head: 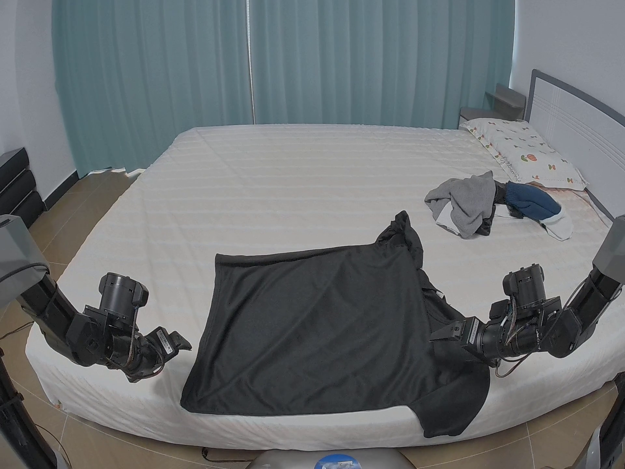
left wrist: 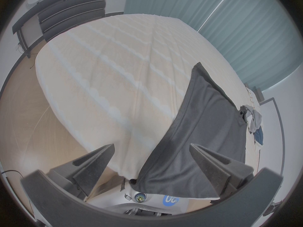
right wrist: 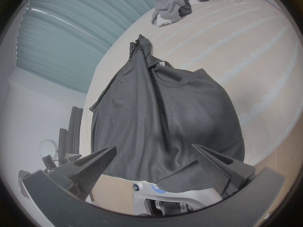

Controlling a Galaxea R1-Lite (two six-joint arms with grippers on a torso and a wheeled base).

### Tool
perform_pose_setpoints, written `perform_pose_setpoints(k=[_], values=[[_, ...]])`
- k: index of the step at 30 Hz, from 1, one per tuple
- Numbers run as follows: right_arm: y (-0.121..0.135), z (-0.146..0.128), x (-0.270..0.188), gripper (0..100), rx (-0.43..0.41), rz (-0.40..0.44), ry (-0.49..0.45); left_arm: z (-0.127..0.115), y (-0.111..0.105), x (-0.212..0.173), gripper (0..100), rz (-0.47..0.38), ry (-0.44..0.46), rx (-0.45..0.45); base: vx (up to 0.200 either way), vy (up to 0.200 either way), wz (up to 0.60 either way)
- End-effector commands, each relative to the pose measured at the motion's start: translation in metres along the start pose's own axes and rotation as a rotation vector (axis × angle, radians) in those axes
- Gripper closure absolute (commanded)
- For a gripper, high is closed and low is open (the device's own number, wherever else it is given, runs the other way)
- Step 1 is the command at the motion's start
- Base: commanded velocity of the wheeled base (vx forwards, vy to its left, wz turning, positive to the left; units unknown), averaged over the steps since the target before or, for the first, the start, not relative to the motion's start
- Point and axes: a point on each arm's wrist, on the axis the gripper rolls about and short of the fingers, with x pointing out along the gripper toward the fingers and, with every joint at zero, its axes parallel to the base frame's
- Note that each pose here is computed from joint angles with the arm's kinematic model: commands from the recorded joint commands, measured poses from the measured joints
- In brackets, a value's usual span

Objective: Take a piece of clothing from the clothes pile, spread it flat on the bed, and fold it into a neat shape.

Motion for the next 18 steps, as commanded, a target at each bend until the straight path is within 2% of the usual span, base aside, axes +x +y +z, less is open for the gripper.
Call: perform_pose_setpoints(k=[1,8,13,18], values=[[0.001,-0.001,-0.001,0,0.000,0.002,0.003,-0.001,-0.005,0.002,0,-0.010,0.000,-0.015,0.000,0.000,0.00],[0.001,-0.002,-0.001,0,-0.004,0.002,0.005,0.007,-0.018,0.004,0,-0.099,-0.011,-0.090,0.000,0.000,0.00],[0.002,-0.002,-0.003,0,-0.005,0.008,0.001,0.028,-0.039,0.012,0,-0.157,-0.055,-0.115,0.000,0.000,0.00],[0.003,-0.004,-0.007,0,-0.006,0.010,-0.002,0.051,-0.062,0.043,0,-0.190,-0.085,-0.110,0.000,0.000,0.00]])
